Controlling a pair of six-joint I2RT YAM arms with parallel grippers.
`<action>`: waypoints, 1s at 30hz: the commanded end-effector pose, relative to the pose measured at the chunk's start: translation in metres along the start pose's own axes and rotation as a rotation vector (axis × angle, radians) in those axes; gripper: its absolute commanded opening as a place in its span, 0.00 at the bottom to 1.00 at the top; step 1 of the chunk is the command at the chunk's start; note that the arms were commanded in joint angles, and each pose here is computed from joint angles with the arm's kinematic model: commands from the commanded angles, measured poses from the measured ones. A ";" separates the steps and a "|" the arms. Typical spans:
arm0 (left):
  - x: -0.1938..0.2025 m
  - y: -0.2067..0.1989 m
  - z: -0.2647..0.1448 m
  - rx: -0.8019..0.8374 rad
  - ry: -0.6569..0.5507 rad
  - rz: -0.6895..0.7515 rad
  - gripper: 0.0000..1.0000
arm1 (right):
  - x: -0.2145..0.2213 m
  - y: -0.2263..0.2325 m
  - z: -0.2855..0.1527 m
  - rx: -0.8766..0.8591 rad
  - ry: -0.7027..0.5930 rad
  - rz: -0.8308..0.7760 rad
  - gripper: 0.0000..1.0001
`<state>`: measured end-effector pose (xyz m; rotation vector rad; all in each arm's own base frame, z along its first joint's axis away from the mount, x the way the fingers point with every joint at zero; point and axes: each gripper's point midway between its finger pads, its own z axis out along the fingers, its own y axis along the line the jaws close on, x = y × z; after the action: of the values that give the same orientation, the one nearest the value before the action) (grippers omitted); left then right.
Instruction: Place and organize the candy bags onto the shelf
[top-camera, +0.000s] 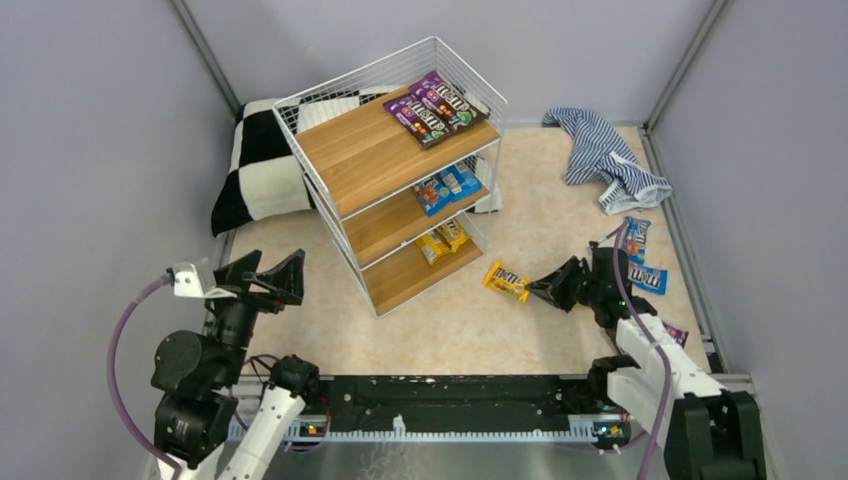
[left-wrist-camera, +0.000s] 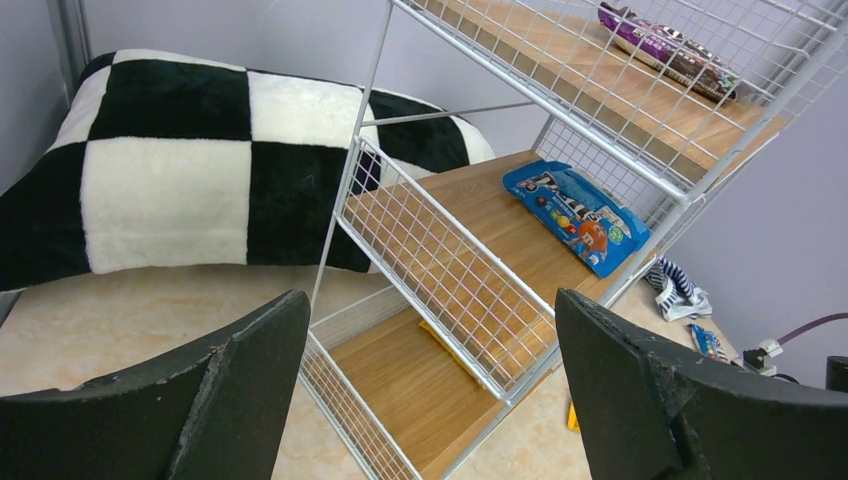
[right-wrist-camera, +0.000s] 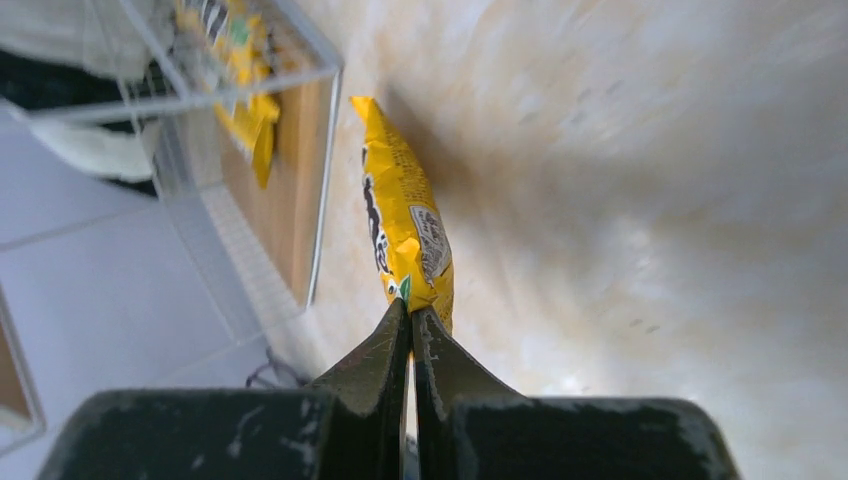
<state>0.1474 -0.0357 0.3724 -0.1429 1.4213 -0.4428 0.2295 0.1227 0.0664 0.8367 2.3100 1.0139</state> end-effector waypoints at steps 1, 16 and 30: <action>-0.001 -0.006 0.009 0.025 -0.018 -0.019 0.98 | 0.043 0.044 -0.011 -0.128 0.131 0.019 0.00; -0.020 -0.008 -0.008 0.029 -0.047 -0.026 0.98 | 0.130 0.202 0.039 -0.401 0.056 0.119 0.00; -0.034 -0.009 -0.022 0.027 -0.052 0.016 0.98 | 0.128 0.202 0.136 -0.263 -0.140 0.237 0.00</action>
<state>0.1263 -0.0293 0.3986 -0.1391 1.3682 -0.4570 0.2709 0.3707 0.0851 0.9765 2.1031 1.2264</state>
